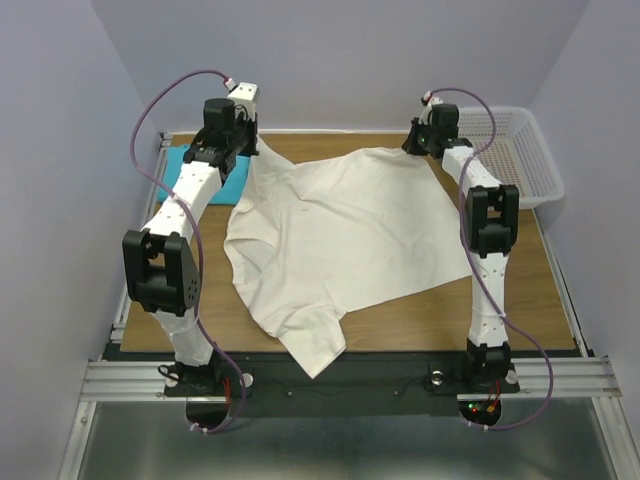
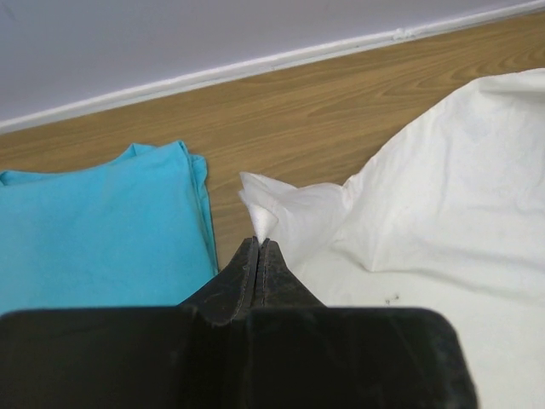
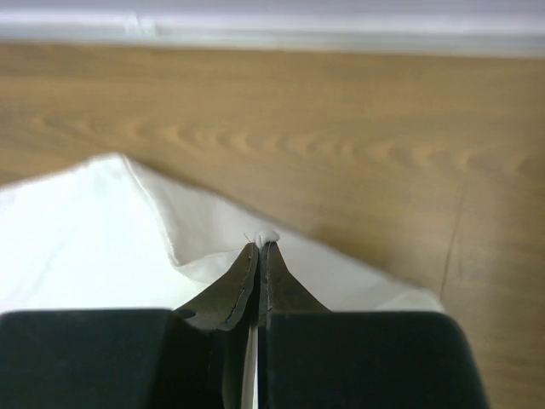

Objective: Fold and stack the t-shirts
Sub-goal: Flatten the tshirt out

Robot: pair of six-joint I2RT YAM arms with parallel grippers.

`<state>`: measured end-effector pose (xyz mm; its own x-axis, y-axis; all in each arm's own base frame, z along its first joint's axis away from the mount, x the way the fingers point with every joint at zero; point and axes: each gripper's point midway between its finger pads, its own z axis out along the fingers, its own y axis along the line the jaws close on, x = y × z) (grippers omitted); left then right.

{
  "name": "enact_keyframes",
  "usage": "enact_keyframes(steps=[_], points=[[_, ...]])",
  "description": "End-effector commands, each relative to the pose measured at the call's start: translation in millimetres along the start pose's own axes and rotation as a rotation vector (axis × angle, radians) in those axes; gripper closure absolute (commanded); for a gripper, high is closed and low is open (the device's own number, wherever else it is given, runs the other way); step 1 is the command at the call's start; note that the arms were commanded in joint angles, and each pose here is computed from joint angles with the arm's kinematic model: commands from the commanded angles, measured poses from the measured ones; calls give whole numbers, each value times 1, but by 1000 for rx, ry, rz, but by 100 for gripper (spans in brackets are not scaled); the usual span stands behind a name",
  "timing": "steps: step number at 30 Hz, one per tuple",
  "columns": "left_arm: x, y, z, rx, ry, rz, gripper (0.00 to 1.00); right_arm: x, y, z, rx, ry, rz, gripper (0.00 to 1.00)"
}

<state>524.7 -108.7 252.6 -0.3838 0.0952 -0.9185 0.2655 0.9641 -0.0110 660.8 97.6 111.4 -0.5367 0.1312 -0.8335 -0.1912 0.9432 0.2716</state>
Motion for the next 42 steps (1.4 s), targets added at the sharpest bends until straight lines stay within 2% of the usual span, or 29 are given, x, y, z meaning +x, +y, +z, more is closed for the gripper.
enact_keyframes(steps=[1, 3, 4, 5, 9, 10, 11, 12, 14, 15, 17, 21, 23, 24, 26, 29, 37, 42], points=[[-23, -2, -26, 9, -81, -1, 100, -9, 24, -41, -106, -4, -62, 100], [-8, -5, -28, 22, -57, -10, 100, -2, 31, -56, -141, 3, -98, 98], [-5, -8, -29, 33, -54, -13, 100, 23, 31, -60, -153, 50, -90, 95], [-9, -10, -35, 40, -72, -20, 100, 11, 41, -78, -180, 20, -104, 94], [12, -16, -42, 67, -54, -40, 100, 36, 56, -113, -228, 59, -123, 88], [12, -17, -45, 71, -60, -43, 100, 58, 58, -119, -243, 103, -108, 83], [19, -20, -45, 83, -45, -48, 100, 53, 63, -131, -261, 85, -150, 80], [22, -21, -46, 86, -40, -53, 100, 59, 67, -138, -277, 93, -153, 68], [23, -21, -48, 89, -38, -56, 100, 78, 75, -153, -330, 132, -161, 59], [19, -22, -49, 95, -62, -54, 100, 73, 81, -166, -350, 119, -200, 50], [19, -23, -50, 99, -64, -56, 100, 73, 82, -176, -352, 123, -230, 43], [17, -26, -54, 117, -72, -45, 100, 54, 76, -186, -341, 97, -427, 32], [17, -27, -56, 121, -75, -40, 100, 82, 70, -180, -386, 223, -463, 32], [18, -29, -56, 132, -72, -37, 100, 69, 74, -178, -438, 209, -557, 33], [17, -29, -57, 133, -74, -34, 100, 108, 70, -175, -523, 364, -563, 34], [18, -29, -59, 135, -74, -28, 100, 126, 63, -171, -534, 447, -559, 35], [24, -30, -57, 141, -63, -34, 100, 158, 69, -160, -518, 550, -585, 36], [24, -32, -57, 148, -62, -33, 100, 163, 61, -151, -477, 577, -588, 38]])
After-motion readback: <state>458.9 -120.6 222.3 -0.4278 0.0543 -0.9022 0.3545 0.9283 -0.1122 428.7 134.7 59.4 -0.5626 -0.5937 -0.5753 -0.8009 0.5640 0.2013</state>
